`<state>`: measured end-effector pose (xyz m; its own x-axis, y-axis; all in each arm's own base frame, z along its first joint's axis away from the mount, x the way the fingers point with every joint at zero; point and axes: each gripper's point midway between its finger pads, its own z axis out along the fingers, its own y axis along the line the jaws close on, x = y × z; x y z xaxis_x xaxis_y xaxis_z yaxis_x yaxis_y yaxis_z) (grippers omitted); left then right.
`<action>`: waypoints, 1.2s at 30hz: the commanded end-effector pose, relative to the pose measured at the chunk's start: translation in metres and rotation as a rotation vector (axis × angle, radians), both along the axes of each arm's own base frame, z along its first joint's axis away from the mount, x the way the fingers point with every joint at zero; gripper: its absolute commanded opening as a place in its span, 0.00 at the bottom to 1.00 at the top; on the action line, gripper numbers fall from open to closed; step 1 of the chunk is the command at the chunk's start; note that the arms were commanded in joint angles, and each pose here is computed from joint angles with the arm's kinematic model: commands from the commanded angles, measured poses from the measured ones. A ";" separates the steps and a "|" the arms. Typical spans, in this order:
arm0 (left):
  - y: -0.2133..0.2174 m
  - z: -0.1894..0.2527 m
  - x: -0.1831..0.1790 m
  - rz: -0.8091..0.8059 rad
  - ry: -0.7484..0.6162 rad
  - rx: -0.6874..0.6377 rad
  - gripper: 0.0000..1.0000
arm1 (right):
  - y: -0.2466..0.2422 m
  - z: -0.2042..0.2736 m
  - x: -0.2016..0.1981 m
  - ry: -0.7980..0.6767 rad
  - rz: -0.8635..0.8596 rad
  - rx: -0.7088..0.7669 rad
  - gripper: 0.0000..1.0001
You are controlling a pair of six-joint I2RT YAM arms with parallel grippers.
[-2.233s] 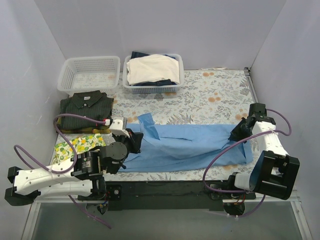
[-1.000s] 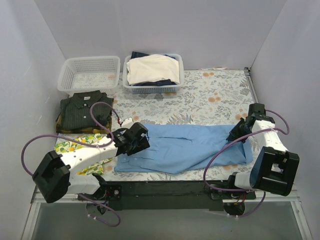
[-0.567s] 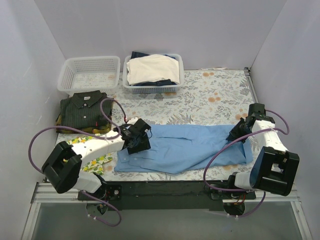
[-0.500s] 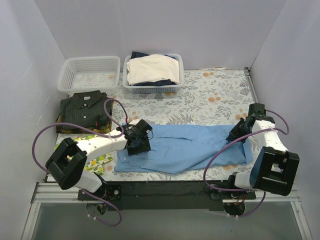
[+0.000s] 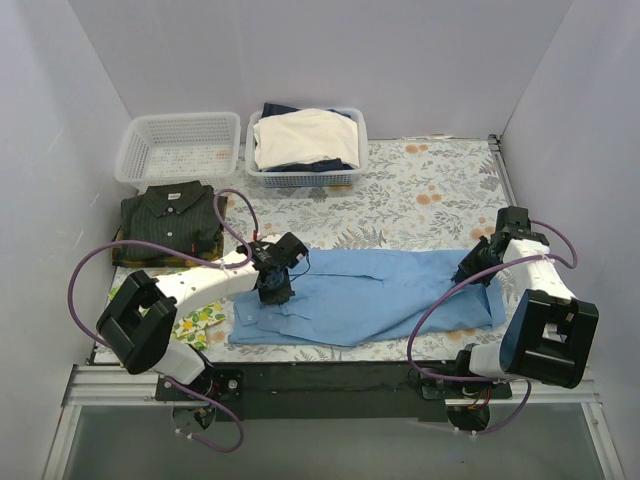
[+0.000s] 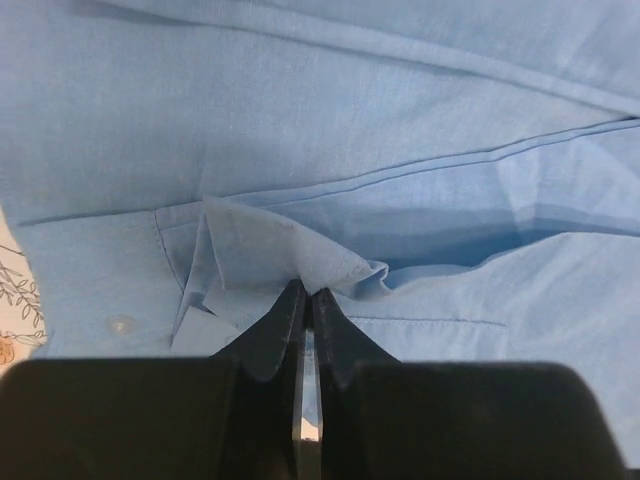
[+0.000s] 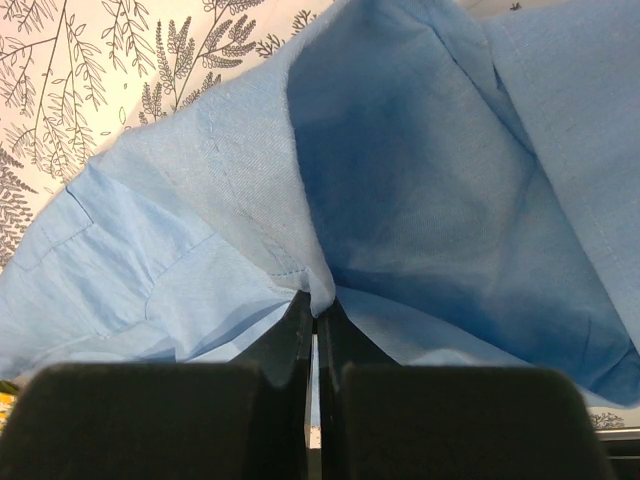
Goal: Fold and stack the long sleeve shirts
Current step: Fold the shirt
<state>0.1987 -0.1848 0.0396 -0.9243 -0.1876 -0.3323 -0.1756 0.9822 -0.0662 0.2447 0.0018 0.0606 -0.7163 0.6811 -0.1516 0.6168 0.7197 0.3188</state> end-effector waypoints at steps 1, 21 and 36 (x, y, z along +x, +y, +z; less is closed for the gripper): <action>0.005 0.048 0.012 0.041 -0.106 -0.016 0.00 | -0.001 0.006 0.010 -0.036 0.004 0.002 0.01; 0.025 0.134 0.091 0.124 -0.453 0.152 0.00 | -0.002 0.025 0.015 -0.110 0.065 -0.023 0.55; 0.049 0.080 0.096 0.143 -0.344 0.141 0.00 | -0.001 0.043 0.020 -0.177 0.108 -0.070 0.59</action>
<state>0.2966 -0.1365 0.1339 -0.7052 -0.2408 -0.6669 -0.3274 0.9449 0.0050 0.2486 0.0043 0.0830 -0.7505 0.6095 -0.2553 0.5151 0.7816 0.3517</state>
